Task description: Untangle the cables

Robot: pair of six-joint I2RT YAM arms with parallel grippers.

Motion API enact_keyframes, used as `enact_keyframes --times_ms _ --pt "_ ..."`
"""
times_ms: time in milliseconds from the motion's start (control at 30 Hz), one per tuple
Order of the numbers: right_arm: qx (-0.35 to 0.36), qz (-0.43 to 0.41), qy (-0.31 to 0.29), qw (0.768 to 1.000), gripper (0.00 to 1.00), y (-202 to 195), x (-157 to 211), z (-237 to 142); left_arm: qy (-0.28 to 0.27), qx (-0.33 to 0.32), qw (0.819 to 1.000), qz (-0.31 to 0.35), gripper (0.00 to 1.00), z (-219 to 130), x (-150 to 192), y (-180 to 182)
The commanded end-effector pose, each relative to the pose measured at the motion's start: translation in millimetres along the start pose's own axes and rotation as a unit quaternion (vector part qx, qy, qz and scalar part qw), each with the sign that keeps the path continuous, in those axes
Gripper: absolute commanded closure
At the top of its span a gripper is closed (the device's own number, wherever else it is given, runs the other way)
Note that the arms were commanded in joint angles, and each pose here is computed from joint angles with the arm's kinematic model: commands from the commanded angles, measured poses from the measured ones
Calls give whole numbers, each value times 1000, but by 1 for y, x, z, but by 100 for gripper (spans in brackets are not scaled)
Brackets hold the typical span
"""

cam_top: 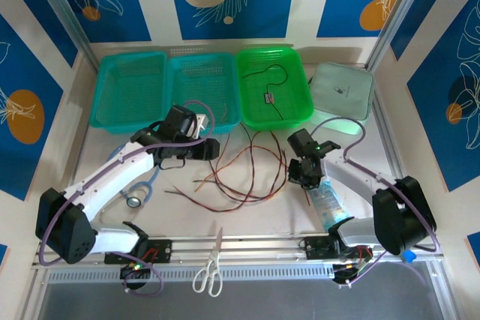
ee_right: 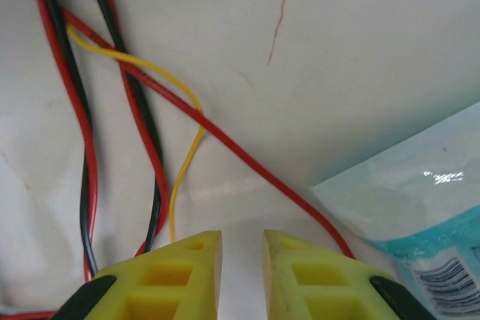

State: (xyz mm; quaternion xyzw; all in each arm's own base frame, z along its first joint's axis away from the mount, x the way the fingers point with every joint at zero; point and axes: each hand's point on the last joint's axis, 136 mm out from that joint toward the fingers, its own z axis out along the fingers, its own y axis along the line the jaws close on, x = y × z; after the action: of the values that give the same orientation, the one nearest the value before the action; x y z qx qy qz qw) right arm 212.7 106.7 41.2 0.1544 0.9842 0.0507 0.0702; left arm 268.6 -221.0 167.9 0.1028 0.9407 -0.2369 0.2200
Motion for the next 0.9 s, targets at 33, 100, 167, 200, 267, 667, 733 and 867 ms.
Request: enact_keyframes --times_ms 33,100,167,200,267,667,733,867 --pt "28 -31 0 999 77 -2 -7 -2 -3 26 1000 9 34 -1 -15 -18" --pt "20 -42 3 999 76 3 -9 0 -8 26 1000 11 34 -3 -19 -20" --pt "17 -50 12 999 76 5 -9 4 -18 28 999 11 34 -4 -23 -21" --pt "16 -52 18 998 75 5 -8 6 -19 28 999 11 34 -4 -24 -21" --pt "14 -55 31 998 75 5 -5 9 -21 28 999 12 34 -6 -27 -23" --pt "38 -90 52 994 71 -2 -7 16 -20 24 999 11 34 -3 -28 -21" --pt "40 -94 55 993 71 -2 -8 16 -20 24 999 9 34 -4 -28 -21" --pt "57 -92 64 992 70 -7 -9 17 -22 21 999 10 34 -6 -31 -22"
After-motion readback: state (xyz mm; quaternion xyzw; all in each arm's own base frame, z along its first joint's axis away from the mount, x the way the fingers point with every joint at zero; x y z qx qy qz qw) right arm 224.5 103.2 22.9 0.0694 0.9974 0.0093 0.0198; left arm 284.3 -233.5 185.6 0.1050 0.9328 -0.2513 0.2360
